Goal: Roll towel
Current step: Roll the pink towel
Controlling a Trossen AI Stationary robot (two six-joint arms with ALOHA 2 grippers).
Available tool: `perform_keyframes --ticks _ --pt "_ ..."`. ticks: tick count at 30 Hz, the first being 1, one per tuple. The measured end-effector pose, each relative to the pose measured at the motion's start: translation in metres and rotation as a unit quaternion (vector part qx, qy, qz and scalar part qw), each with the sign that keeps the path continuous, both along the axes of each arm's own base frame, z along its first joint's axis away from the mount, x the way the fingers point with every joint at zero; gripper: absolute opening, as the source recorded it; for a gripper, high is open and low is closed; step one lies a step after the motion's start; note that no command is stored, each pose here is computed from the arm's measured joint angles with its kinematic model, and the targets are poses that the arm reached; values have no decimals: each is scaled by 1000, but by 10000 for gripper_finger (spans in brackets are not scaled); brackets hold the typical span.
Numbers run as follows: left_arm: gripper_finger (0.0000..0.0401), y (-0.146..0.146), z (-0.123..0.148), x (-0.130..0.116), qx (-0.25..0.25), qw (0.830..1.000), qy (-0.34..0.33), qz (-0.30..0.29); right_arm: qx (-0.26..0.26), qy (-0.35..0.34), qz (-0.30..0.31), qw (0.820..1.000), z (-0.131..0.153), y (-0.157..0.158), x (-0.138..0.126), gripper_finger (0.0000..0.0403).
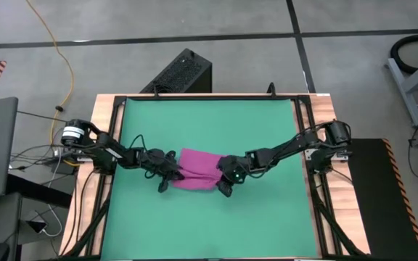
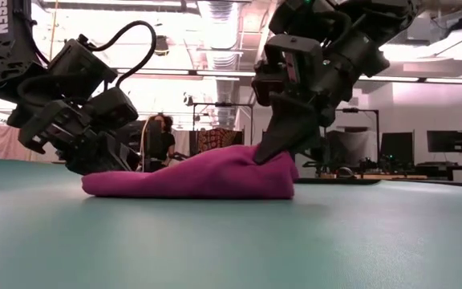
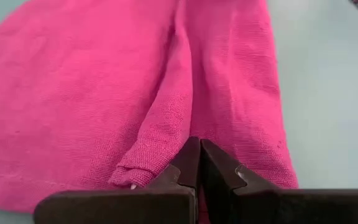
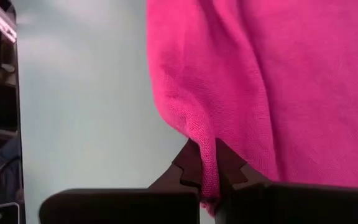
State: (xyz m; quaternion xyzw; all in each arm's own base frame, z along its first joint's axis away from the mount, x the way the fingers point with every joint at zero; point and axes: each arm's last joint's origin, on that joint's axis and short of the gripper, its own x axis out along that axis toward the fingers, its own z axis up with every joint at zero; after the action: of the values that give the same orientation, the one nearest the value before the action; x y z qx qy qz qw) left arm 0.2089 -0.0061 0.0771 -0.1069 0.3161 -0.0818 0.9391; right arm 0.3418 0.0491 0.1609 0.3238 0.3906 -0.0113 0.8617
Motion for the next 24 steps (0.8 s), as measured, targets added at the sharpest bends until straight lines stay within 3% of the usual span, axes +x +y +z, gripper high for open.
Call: perform_keyframes --ticks 5,12,24 --pt "0 -2 2 3 -39 999 4 -23 -4 10 -39 999 -1 -5 0 21" --pt "0 -3 3 5 -47 998 4 -31 -22 38 -90 995 -6 -16 -2 21" --pt "0 -6 20 6 -103 993 -22 -44 -41 94 -115 988 -27 -18 -4 21"
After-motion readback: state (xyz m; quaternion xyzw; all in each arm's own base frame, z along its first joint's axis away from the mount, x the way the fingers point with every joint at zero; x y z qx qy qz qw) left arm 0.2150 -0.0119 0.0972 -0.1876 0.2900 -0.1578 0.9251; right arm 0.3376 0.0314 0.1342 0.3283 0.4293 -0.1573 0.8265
